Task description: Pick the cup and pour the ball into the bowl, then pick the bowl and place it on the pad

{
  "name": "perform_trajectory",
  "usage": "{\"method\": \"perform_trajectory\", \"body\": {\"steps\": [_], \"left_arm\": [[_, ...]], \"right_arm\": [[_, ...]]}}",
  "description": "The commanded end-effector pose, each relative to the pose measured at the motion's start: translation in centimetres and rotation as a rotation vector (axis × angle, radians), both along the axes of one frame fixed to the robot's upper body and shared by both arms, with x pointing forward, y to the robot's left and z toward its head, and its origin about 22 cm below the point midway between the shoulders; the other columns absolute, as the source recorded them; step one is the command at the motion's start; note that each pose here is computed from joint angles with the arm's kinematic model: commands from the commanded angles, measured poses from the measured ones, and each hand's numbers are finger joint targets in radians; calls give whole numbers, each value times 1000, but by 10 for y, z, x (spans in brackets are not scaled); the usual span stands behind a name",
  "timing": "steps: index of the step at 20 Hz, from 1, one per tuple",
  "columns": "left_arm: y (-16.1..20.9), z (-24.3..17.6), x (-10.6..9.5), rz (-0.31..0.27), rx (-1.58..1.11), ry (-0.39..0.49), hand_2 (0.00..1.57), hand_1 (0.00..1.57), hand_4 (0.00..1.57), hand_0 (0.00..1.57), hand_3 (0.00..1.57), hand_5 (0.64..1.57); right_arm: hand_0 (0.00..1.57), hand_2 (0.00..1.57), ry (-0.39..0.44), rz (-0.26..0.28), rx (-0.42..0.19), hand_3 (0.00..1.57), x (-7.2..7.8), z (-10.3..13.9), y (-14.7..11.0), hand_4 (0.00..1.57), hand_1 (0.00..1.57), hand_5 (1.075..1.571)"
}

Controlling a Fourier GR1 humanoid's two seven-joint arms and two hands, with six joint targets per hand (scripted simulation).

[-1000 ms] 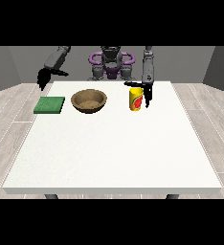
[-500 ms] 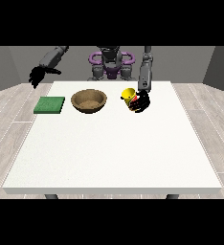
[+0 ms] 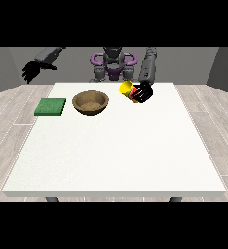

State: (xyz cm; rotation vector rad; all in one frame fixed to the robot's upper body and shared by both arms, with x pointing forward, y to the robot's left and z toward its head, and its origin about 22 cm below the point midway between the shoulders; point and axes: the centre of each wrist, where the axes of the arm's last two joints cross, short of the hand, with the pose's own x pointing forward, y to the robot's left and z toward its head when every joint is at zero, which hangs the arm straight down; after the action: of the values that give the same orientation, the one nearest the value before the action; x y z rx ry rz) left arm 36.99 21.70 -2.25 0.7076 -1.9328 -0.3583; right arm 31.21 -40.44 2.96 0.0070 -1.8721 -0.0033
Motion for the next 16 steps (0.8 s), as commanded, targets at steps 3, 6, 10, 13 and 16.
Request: {"method": "perform_trajectory", "body": {"steps": [3, 6, 10, 13, 16], "left_arm": [[-21, 13, 7, -6, 193, 113, 1571, 1372, 1054, 1372, 1571, 1558], [-55, 5, -3, -47, 299, 117, 1571, 1375, 1143, 1375, 1571, 1567], [-104, 27, 5, -67, 438, 88, 1571, 1346, 1048, 1346, 1571, 1569], [-111, 20, -6, -79, 455, 118, 1571, 1346, 1048, 1346, 1571, 1569], [-114, 31, -5, -73, 497, 151, 1571, 1346, 1048, 1346, 1571, 1569]], "right_arm": [[0, 104, 157, -53, 5, 0, -23, -31, -21, 0, 0, 1560], [0, 0, 156, -137, 25, 0, -52, -53, -48, 0, 0, 1560], [0, 0, 160, -159, 26, 0, -45, -50, -53, 0, 0, 1558], [0, 190, 209, -169, 38, 0, -74, -77, -57, 0, 0, 1555], [0, 0, 237, -170, 27, 0, -66, -84, -41, 0, 0, 1554]]}}
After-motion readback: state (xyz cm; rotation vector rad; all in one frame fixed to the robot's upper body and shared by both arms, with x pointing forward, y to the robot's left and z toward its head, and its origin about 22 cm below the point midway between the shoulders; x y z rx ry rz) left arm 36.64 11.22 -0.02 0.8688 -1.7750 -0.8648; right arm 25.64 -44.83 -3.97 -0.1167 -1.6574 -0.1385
